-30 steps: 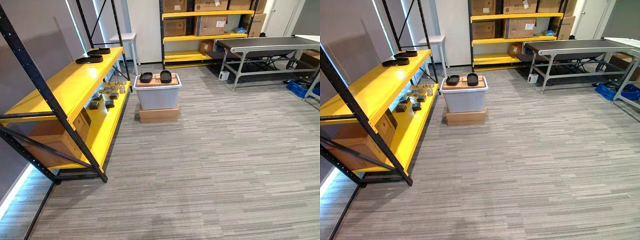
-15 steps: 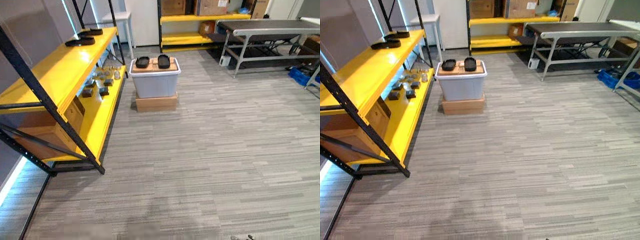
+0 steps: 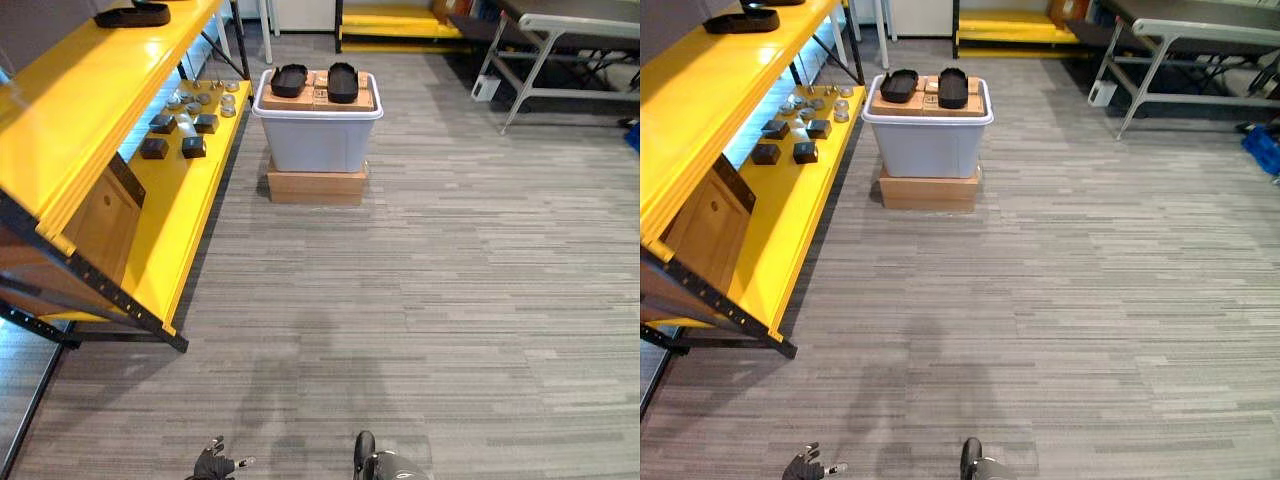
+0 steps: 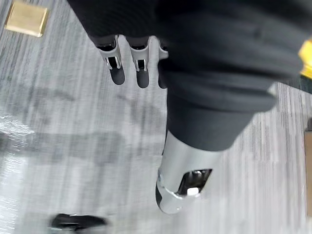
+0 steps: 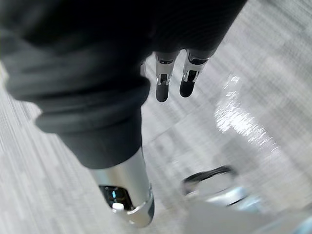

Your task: Walk over and take plastic housings, then place them on the shelf

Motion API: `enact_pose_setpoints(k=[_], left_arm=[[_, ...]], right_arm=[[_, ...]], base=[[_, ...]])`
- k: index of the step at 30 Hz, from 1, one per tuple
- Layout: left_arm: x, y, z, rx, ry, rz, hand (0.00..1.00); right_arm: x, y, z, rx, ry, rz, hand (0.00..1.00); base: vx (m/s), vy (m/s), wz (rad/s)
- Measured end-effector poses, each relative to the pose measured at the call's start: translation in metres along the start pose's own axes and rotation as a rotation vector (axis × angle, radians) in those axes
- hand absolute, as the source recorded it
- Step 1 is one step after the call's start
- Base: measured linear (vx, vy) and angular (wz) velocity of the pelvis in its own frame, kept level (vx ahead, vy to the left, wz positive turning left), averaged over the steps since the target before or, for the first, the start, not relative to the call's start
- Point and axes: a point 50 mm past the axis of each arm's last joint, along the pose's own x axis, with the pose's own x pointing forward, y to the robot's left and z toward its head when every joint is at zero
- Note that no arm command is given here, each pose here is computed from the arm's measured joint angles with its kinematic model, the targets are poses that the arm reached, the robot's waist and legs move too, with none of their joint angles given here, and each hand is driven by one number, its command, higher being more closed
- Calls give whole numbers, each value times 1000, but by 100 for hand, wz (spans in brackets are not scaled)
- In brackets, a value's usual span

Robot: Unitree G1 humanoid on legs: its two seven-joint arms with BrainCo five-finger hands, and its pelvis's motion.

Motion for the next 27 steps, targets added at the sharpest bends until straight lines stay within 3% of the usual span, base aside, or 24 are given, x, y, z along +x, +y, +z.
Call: enact_pose_setpoints(k=[7,11,16,23,27], left_arm=[[-23,13,-60,-102,152,70,0],[-41,10,-95,-137,248,79,0],[-33,25,-81,-86,212,95,0],[-12,-3,-31,18,68,-17,0],[-12,-20,-30,-58,62,-37,0]], right_arm=[[4,35,30,-1,-95,80,0],[1,29,6,-54,-34,72,0],[0,32,-9,-60,31,81,0],[-2,23,-17,-105,50,78,0],[-5,2,-24,-25,65,6,0]], base=[[672,-23,-74],[831,307,-28],[810,278,29],[631,-24,50],[615,-257,33]])
